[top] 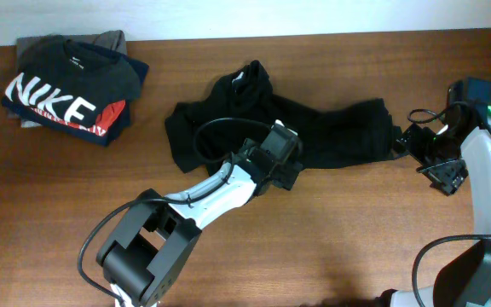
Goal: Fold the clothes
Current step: 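Grasp the garment's left side with the left gripper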
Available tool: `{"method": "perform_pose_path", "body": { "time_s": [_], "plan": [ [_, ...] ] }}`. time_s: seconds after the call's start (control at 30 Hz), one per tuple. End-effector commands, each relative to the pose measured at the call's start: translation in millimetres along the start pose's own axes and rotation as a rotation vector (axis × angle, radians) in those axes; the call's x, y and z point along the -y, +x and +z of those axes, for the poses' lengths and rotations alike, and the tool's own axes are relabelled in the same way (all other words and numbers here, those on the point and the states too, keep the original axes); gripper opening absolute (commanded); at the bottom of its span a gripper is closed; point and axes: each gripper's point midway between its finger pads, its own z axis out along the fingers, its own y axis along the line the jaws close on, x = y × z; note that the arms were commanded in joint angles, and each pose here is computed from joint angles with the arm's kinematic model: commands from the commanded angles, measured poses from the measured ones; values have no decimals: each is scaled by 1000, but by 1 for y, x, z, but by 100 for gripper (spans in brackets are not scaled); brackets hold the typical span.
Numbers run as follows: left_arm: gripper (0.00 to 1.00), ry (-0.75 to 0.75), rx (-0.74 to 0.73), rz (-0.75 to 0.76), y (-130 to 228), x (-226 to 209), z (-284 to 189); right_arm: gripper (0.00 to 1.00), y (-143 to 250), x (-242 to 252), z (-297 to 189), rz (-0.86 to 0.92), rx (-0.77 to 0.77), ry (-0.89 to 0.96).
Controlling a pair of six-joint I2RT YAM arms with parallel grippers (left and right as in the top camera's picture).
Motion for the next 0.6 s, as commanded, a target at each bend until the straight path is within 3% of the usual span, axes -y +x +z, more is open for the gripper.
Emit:
{"method": "perform_pose_path", "body": {
  "time_s": [0.0,0.17,0.27,0.47,0.57],
  "plan": [
    [95,14,2,18,-3,5,2,99,2,2,2,9,-9,4],
    [95,12,-4,19,-1,5,6,99,2,2,2,8,-9,4],
    [89,14,0,22,-2,7,5,99,2,2,2,8,-9,4],
    [56,5,3,26,-2,7,5,99,2,2,2,8,-9,4],
    [50,6,2,26,-2,7,5,99,2,2,2,8,-9,4]
  ]
}}
